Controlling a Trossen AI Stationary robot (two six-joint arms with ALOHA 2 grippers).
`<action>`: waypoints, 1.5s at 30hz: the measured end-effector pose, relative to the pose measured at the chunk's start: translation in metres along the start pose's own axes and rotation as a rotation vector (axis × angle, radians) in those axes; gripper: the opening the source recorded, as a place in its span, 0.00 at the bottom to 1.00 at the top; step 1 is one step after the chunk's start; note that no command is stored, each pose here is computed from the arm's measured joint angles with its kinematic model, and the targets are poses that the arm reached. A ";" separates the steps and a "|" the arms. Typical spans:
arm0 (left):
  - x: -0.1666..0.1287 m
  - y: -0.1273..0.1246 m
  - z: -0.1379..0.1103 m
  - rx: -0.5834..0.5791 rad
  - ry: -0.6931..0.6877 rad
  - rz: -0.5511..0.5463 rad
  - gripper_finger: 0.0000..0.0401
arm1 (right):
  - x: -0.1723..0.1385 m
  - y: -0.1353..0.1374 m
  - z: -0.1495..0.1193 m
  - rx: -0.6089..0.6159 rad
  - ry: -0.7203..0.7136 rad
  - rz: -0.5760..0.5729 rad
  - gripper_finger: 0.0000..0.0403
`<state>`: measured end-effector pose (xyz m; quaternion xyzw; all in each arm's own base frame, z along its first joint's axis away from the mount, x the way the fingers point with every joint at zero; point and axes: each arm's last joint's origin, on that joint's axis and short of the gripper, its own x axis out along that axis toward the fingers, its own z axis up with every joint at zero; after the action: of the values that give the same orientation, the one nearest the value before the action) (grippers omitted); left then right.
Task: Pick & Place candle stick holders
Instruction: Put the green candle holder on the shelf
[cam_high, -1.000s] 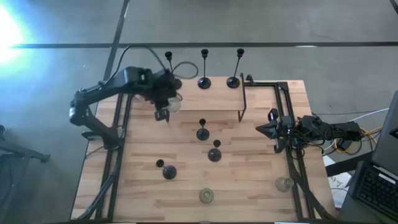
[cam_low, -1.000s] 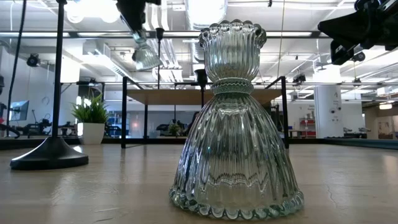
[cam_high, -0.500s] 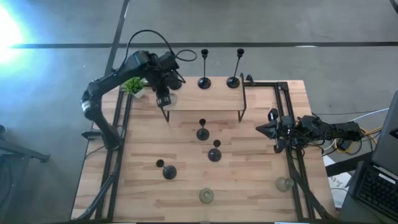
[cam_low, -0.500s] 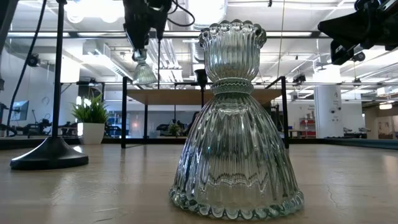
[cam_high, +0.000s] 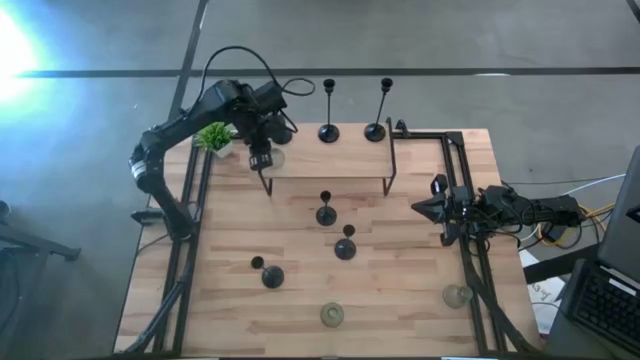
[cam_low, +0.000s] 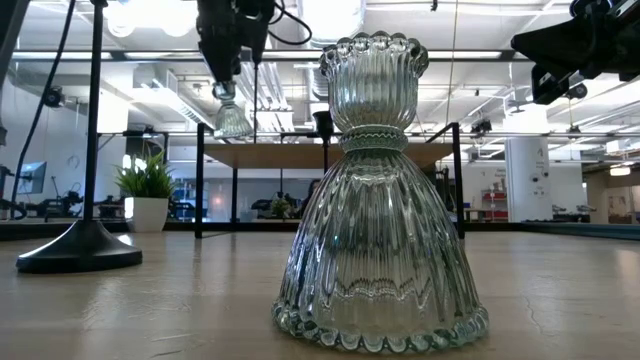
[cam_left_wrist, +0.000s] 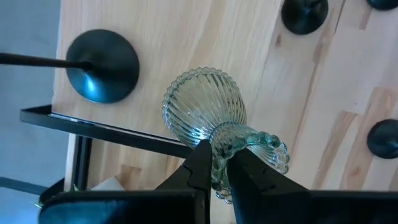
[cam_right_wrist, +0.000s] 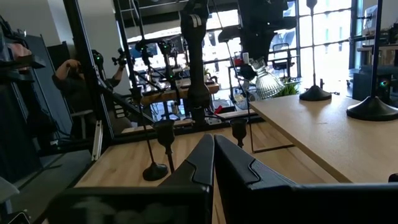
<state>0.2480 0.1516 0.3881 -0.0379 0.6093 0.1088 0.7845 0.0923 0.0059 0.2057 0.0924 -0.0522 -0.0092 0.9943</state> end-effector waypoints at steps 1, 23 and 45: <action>0.000 0.001 0.000 0.001 -0.003 0.002 0.08 | 0.000 0.000 0.000 0.000 0.000 0.000 0.02; 0.018 0.018 0.010 -0.020 0.013 -0.050 0.15 | 0.000 0.000 0.000 0.001 -0.001 0.000 0.02; 0.017 0.028 0.010 -0.016 0.031 0.080 0.26 | 0.000 0.000 0.000 0.001 -0.001 0.000 0.02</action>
<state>0.2556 0.1826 0.3766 -0.0214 0.6214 0.1441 0.7699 0.0922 0.0058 0.2057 0.0927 -0.0526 -0.0093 0.9943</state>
